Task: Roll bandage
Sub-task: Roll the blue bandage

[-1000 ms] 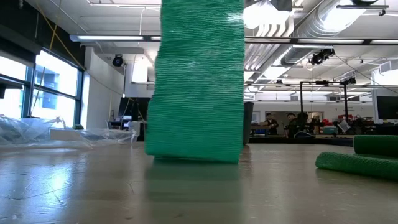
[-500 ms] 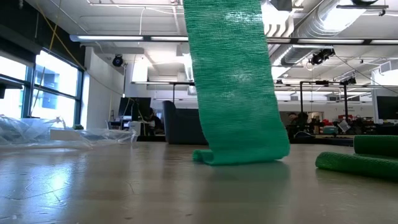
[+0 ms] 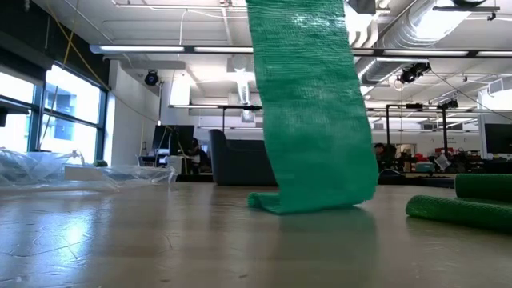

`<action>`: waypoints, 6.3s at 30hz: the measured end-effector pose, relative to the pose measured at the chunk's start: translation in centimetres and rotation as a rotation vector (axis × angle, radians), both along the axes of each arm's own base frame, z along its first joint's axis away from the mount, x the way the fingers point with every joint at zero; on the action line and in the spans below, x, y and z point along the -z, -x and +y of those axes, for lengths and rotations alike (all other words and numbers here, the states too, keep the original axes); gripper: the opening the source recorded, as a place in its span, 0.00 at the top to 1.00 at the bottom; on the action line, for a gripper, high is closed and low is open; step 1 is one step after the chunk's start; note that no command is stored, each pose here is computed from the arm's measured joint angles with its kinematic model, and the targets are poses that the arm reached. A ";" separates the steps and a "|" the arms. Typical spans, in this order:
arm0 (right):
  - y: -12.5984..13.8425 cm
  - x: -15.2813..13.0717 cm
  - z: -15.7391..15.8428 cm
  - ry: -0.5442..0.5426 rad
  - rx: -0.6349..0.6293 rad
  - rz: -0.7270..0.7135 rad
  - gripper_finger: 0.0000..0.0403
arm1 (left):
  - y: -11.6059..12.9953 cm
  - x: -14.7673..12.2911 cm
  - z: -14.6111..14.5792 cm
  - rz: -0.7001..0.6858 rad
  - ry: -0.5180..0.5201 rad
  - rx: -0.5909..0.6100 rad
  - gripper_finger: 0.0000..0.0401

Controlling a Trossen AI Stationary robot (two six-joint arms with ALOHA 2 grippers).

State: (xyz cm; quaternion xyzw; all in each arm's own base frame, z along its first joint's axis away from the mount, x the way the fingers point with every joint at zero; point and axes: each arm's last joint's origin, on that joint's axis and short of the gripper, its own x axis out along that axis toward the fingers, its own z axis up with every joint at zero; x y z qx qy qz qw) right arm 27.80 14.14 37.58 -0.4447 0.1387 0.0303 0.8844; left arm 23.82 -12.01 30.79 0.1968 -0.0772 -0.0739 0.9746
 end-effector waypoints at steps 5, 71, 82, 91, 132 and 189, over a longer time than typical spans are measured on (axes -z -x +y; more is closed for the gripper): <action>1.0 -1.6 -1.1 -0.110 -0.178 -0.017 1.00 | -0.4 0.2 0.0 -0.019 -0.045 -0.063 0.66; 0.6 -2.4 -3.3 -0.248 -0.102 -0.057 1.00 | -3.6 -3.7 -2.0 0.031 -0.188 -0.282 0.62; 1.2 -2.5 -2.2 -0.221 -0.027 -0.090 1.00 | -3.8 -3.8 -1.4 0.024 -0.115 -0.306 0.73; 1.5 -2.5 -1.6 -0.206 -0.027 -0.093 1.00 | -3.9 -3.8 -1.2 0.027 -0.072 -0.326 0.91; 1.5 -2.3 -1.6 -0.220 -0.035 -0.067 1.00 | -2.6 -4.2 -1.0 0.045 -0.521 -0.190 0.64; 2.6 0.8 -3.7 -0.504 0.254 0.143 0.52 | -0.7 -7.4 -0.9 -0.101 -0.434 -0.478 0.99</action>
